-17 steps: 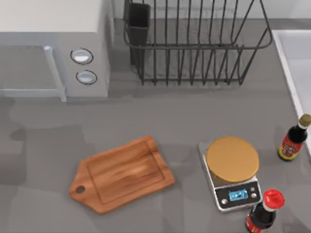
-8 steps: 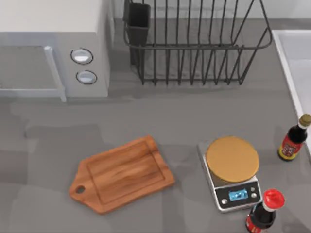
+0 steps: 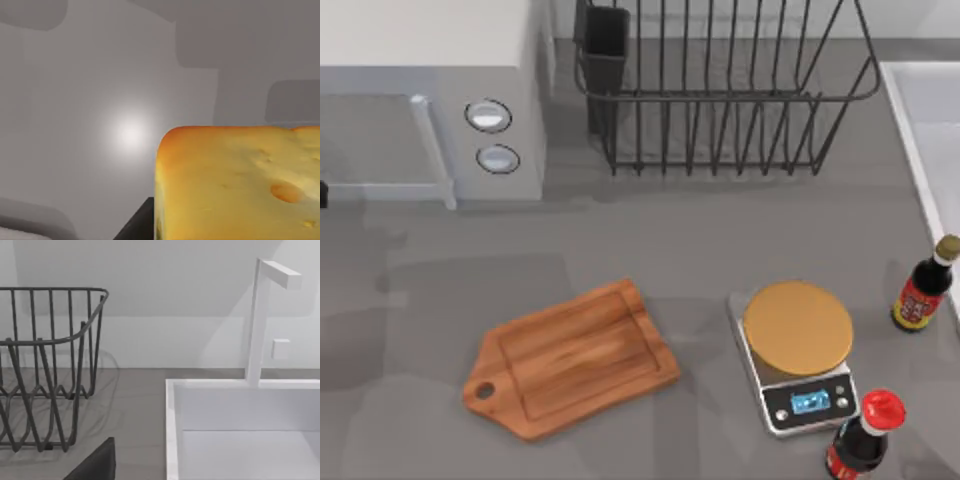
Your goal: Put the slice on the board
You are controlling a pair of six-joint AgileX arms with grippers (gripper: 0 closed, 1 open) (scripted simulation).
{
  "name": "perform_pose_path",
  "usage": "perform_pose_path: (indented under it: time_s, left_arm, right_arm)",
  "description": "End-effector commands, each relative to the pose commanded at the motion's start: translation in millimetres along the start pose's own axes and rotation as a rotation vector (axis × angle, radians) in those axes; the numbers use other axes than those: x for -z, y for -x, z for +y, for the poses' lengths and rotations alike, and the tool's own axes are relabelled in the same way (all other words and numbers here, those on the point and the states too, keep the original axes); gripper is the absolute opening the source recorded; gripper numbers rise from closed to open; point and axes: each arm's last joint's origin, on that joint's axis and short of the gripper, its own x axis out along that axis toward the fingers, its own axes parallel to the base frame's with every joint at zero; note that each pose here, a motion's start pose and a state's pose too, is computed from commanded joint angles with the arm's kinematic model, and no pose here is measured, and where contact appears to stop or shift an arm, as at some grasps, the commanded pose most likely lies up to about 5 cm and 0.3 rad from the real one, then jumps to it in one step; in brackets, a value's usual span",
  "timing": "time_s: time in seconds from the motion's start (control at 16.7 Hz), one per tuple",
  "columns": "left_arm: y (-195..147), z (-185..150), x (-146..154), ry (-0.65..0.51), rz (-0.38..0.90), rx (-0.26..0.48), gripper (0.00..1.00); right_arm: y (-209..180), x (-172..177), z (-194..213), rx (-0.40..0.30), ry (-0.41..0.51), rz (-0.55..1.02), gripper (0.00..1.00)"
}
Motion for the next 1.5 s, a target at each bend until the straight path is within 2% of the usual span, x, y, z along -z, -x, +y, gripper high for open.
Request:
perform_pose_path:
  time_s: [0.54, 1.02, 1.26, 1.5]
  left_arm:
    - [-14.5, -95.7, 13.3, 0.598, -0.004, 0.006, 0.0]
    - [-21.4, -191.1, 51.1, 1.125, 0.002, 0.006, 0.0]
    - [-21.5, -225.3, 72.5, 1.305, 0.002, 0.009, 0.0]
    - [-20.0, -243.3, 85.5, 1.394, 0.001, 0.018, 0.0]
  right_arm:
    - [0.0, 0.0, 0.0, 0.0, 0.0, 0.0, 1.0]
    - [0.0, 0.0, 0.0, 0.0, 0.0, 0.0, 1.0]
    - [0.0, 0.0, 0.0, 0.0, 0.0, 0.0, 1.0]
    - [0.0, 0.0, 0.0, 0.0, 0.0, 0.0, 1.0]
